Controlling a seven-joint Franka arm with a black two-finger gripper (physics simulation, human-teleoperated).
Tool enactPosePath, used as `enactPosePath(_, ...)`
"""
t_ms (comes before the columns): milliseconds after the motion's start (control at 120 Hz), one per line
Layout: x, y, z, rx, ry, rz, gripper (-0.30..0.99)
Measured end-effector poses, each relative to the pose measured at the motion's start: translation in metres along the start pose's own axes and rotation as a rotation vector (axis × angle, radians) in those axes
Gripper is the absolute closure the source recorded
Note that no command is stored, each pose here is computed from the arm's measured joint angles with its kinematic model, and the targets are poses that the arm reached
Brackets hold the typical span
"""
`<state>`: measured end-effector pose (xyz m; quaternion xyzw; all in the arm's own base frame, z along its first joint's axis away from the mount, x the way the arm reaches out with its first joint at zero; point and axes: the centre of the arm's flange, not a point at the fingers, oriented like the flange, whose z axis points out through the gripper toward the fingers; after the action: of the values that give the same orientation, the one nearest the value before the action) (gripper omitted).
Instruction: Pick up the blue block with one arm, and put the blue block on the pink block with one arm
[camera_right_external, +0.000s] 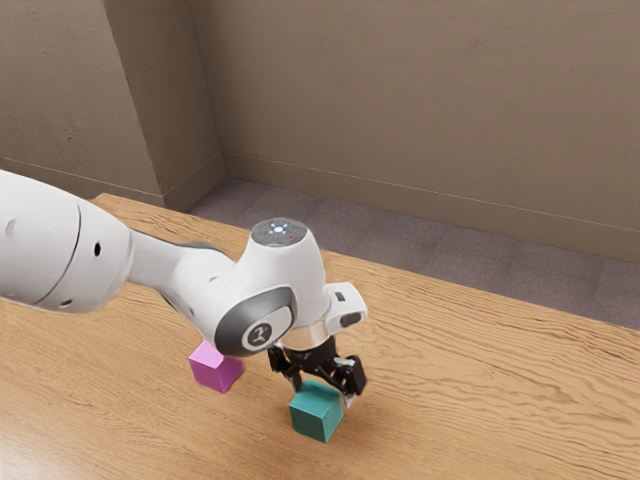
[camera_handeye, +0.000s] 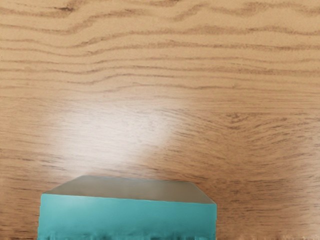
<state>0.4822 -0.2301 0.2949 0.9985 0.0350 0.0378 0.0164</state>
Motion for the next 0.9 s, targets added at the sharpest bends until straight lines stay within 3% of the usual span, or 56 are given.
enactPosePath(900,-0.014,-0.009,0.019,0.010,-0.004,-0.018,0.07)
